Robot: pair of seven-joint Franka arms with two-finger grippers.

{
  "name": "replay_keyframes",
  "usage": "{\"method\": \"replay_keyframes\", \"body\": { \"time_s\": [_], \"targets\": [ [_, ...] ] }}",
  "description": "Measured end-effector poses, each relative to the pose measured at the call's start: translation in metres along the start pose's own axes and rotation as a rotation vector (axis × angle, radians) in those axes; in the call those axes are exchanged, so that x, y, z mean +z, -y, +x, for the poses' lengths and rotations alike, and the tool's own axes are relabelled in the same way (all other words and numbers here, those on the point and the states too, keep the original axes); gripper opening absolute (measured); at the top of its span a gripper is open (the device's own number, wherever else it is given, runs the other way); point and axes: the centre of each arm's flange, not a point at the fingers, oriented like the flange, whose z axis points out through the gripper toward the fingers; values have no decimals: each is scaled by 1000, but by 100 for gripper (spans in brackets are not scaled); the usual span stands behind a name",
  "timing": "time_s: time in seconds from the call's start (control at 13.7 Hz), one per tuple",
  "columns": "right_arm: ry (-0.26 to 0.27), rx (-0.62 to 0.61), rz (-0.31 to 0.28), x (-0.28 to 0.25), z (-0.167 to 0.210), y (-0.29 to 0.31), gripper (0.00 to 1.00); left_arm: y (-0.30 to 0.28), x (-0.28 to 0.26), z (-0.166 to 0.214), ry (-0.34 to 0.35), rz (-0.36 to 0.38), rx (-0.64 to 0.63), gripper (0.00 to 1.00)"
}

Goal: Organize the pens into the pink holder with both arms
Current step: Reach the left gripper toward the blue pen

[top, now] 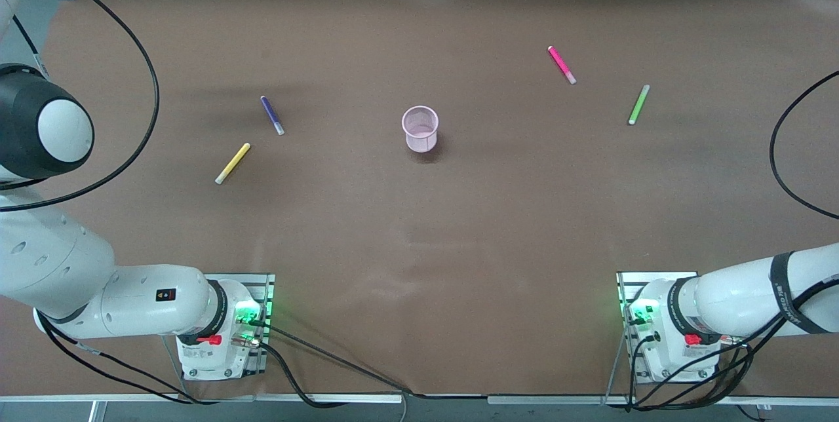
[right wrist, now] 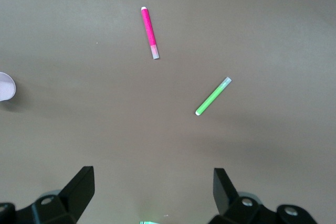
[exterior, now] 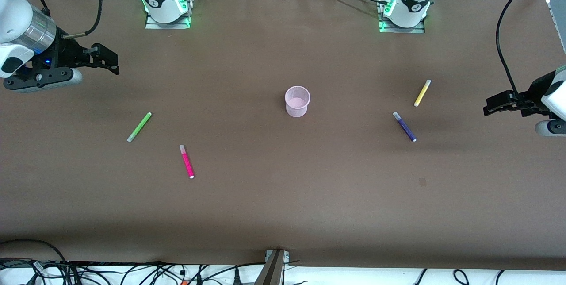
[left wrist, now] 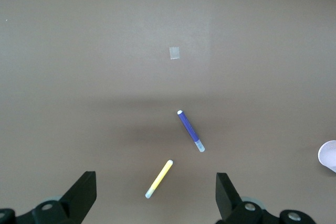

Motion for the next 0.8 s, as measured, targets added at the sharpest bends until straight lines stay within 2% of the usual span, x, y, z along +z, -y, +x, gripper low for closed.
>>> {"method": "replay_keyframes", "body": {
  "time_s": [0.44, 0.66, 0.8],
  "targets": [
    [1, -1, 0, 0, 0, 0, 100, 0, 4, 0, 12, 0, -1, 100],
    [1, -1, 0, 0, 0, 0, 100, 1, 31, 5, 63, -2, -46, 100],
    [1, -1, 0, 0, 0, 1, 100, -3, 68, 17, 124, -41, -155, 100]
  ]
}}
